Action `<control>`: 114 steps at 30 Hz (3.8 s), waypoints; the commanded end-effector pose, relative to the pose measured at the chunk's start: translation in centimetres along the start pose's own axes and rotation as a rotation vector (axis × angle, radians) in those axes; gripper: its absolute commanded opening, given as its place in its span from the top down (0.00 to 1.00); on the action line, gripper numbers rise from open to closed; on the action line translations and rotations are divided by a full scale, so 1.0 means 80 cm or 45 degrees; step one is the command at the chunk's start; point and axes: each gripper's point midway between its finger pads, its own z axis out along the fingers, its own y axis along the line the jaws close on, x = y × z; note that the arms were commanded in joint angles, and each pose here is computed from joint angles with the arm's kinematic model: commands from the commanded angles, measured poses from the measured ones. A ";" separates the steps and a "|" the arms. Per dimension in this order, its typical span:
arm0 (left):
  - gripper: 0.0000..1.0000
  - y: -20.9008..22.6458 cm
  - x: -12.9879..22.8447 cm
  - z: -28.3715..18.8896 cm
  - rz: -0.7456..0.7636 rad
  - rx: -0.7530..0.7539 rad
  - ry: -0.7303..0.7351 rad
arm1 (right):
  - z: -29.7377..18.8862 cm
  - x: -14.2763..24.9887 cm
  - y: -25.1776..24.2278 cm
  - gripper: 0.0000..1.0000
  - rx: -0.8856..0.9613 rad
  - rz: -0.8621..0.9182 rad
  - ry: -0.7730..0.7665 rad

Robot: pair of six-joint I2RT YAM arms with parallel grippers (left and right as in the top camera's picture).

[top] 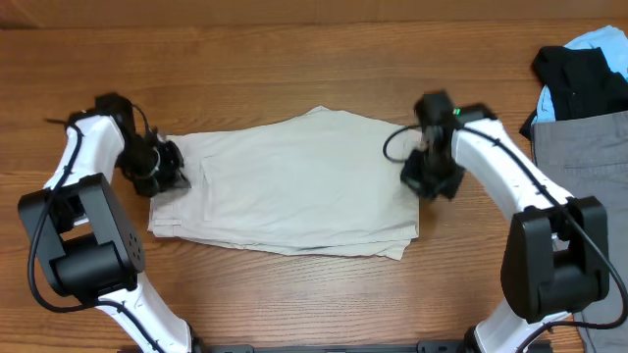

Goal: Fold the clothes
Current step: 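Grasp the near corners of the shorts with both grippers, then lift the near edge with both grippers and fold it toward the far edge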

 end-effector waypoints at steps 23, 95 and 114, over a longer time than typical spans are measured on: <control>0.96 -0.081 -0.049 -0.002 0.292 -0.069 -0.260 | 0.034 -0.093 0.085 0.93 -0.247 -0.171 -0.199; 0.61 0.004 -0.091 -0.092 -0.023 -0.373 -0.174 | 0.024 -0.003 0.047 0.96 0.050 -0.161 0.243; 0.48 0.006 -0.093 -0.092 -0.026 -0.373 -0.183 | 0.104 -0.063 0.062 0.96 -0.164 -0.096 -0.016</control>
